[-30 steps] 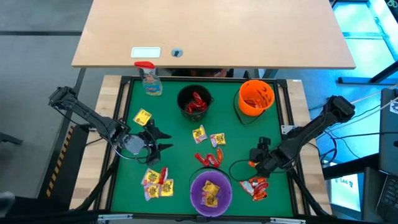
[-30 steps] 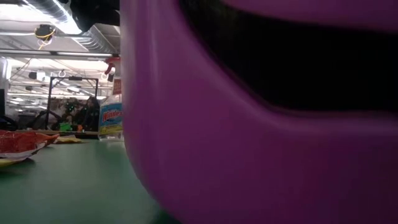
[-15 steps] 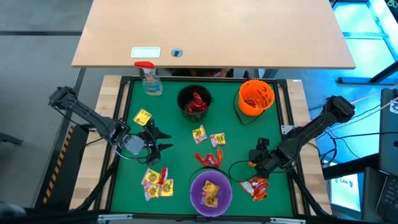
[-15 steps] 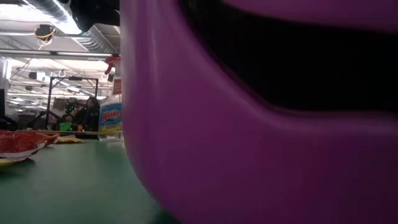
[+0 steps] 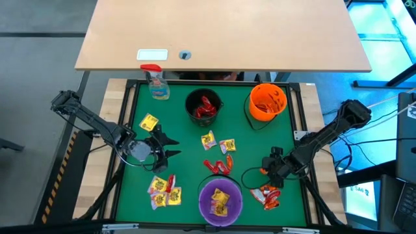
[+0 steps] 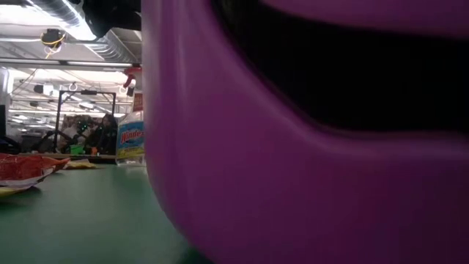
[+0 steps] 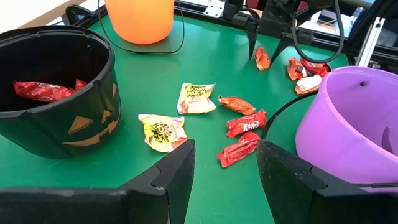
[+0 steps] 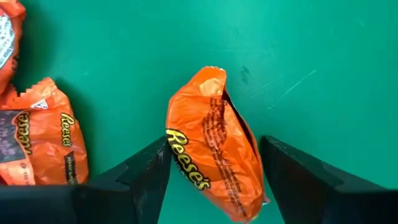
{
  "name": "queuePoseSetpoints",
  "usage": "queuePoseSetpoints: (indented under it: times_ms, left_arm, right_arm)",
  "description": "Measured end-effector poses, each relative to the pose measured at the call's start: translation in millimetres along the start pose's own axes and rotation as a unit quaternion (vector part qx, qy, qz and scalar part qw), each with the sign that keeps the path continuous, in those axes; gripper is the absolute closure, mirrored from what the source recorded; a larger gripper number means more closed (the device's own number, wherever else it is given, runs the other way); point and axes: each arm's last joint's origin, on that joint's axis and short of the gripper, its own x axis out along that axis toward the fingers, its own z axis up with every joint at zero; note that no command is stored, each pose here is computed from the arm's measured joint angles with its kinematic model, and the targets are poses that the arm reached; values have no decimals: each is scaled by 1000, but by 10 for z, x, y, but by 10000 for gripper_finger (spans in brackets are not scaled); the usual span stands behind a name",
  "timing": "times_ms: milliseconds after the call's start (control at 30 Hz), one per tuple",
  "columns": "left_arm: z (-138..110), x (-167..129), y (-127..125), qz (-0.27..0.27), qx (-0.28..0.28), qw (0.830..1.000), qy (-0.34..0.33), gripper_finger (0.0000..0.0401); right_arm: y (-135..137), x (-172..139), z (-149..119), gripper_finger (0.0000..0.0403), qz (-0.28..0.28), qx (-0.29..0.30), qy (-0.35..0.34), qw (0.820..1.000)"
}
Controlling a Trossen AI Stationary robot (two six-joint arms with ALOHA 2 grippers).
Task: Sort candy
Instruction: Put the orange chocolate into the orange bucket
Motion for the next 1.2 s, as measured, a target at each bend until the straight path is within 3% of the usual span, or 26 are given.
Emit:
queuePoseSetpoints:
  times_ms: [100,367,467,600,900,1100,1200]
  left_arm:
    - [0,0,0,0,0,1000,0,238]
    - [11,-1,13,26,-14,999,-18,238]
    - [14,-2,17,33,-14,999,-22,238]
    - [13,-2,17,32,-12,999,-22,238]
    - [24,-2,35,63,-12,997,-41,238]
    - [35,-5,47,86,-15,995,-57,238]
    - [36,-6,50,91,-14,994,-60,238]
  right_arm:
    - [3,1,4,185,1,-8,-3,1000]
    - [2,0,15,311,-8,-13,-15,1000]
    - [16,-24,42,338,-13,-13,-22,1000]
    - [56,-141,144,346,-43,-11,-64,997]
    - [15,-571,454,341,-193,5,-150,970]
    - [-335,-776,749,345,-280,87,-176,940]
    - [-589,-859,834,343,-295,105,-166,935]
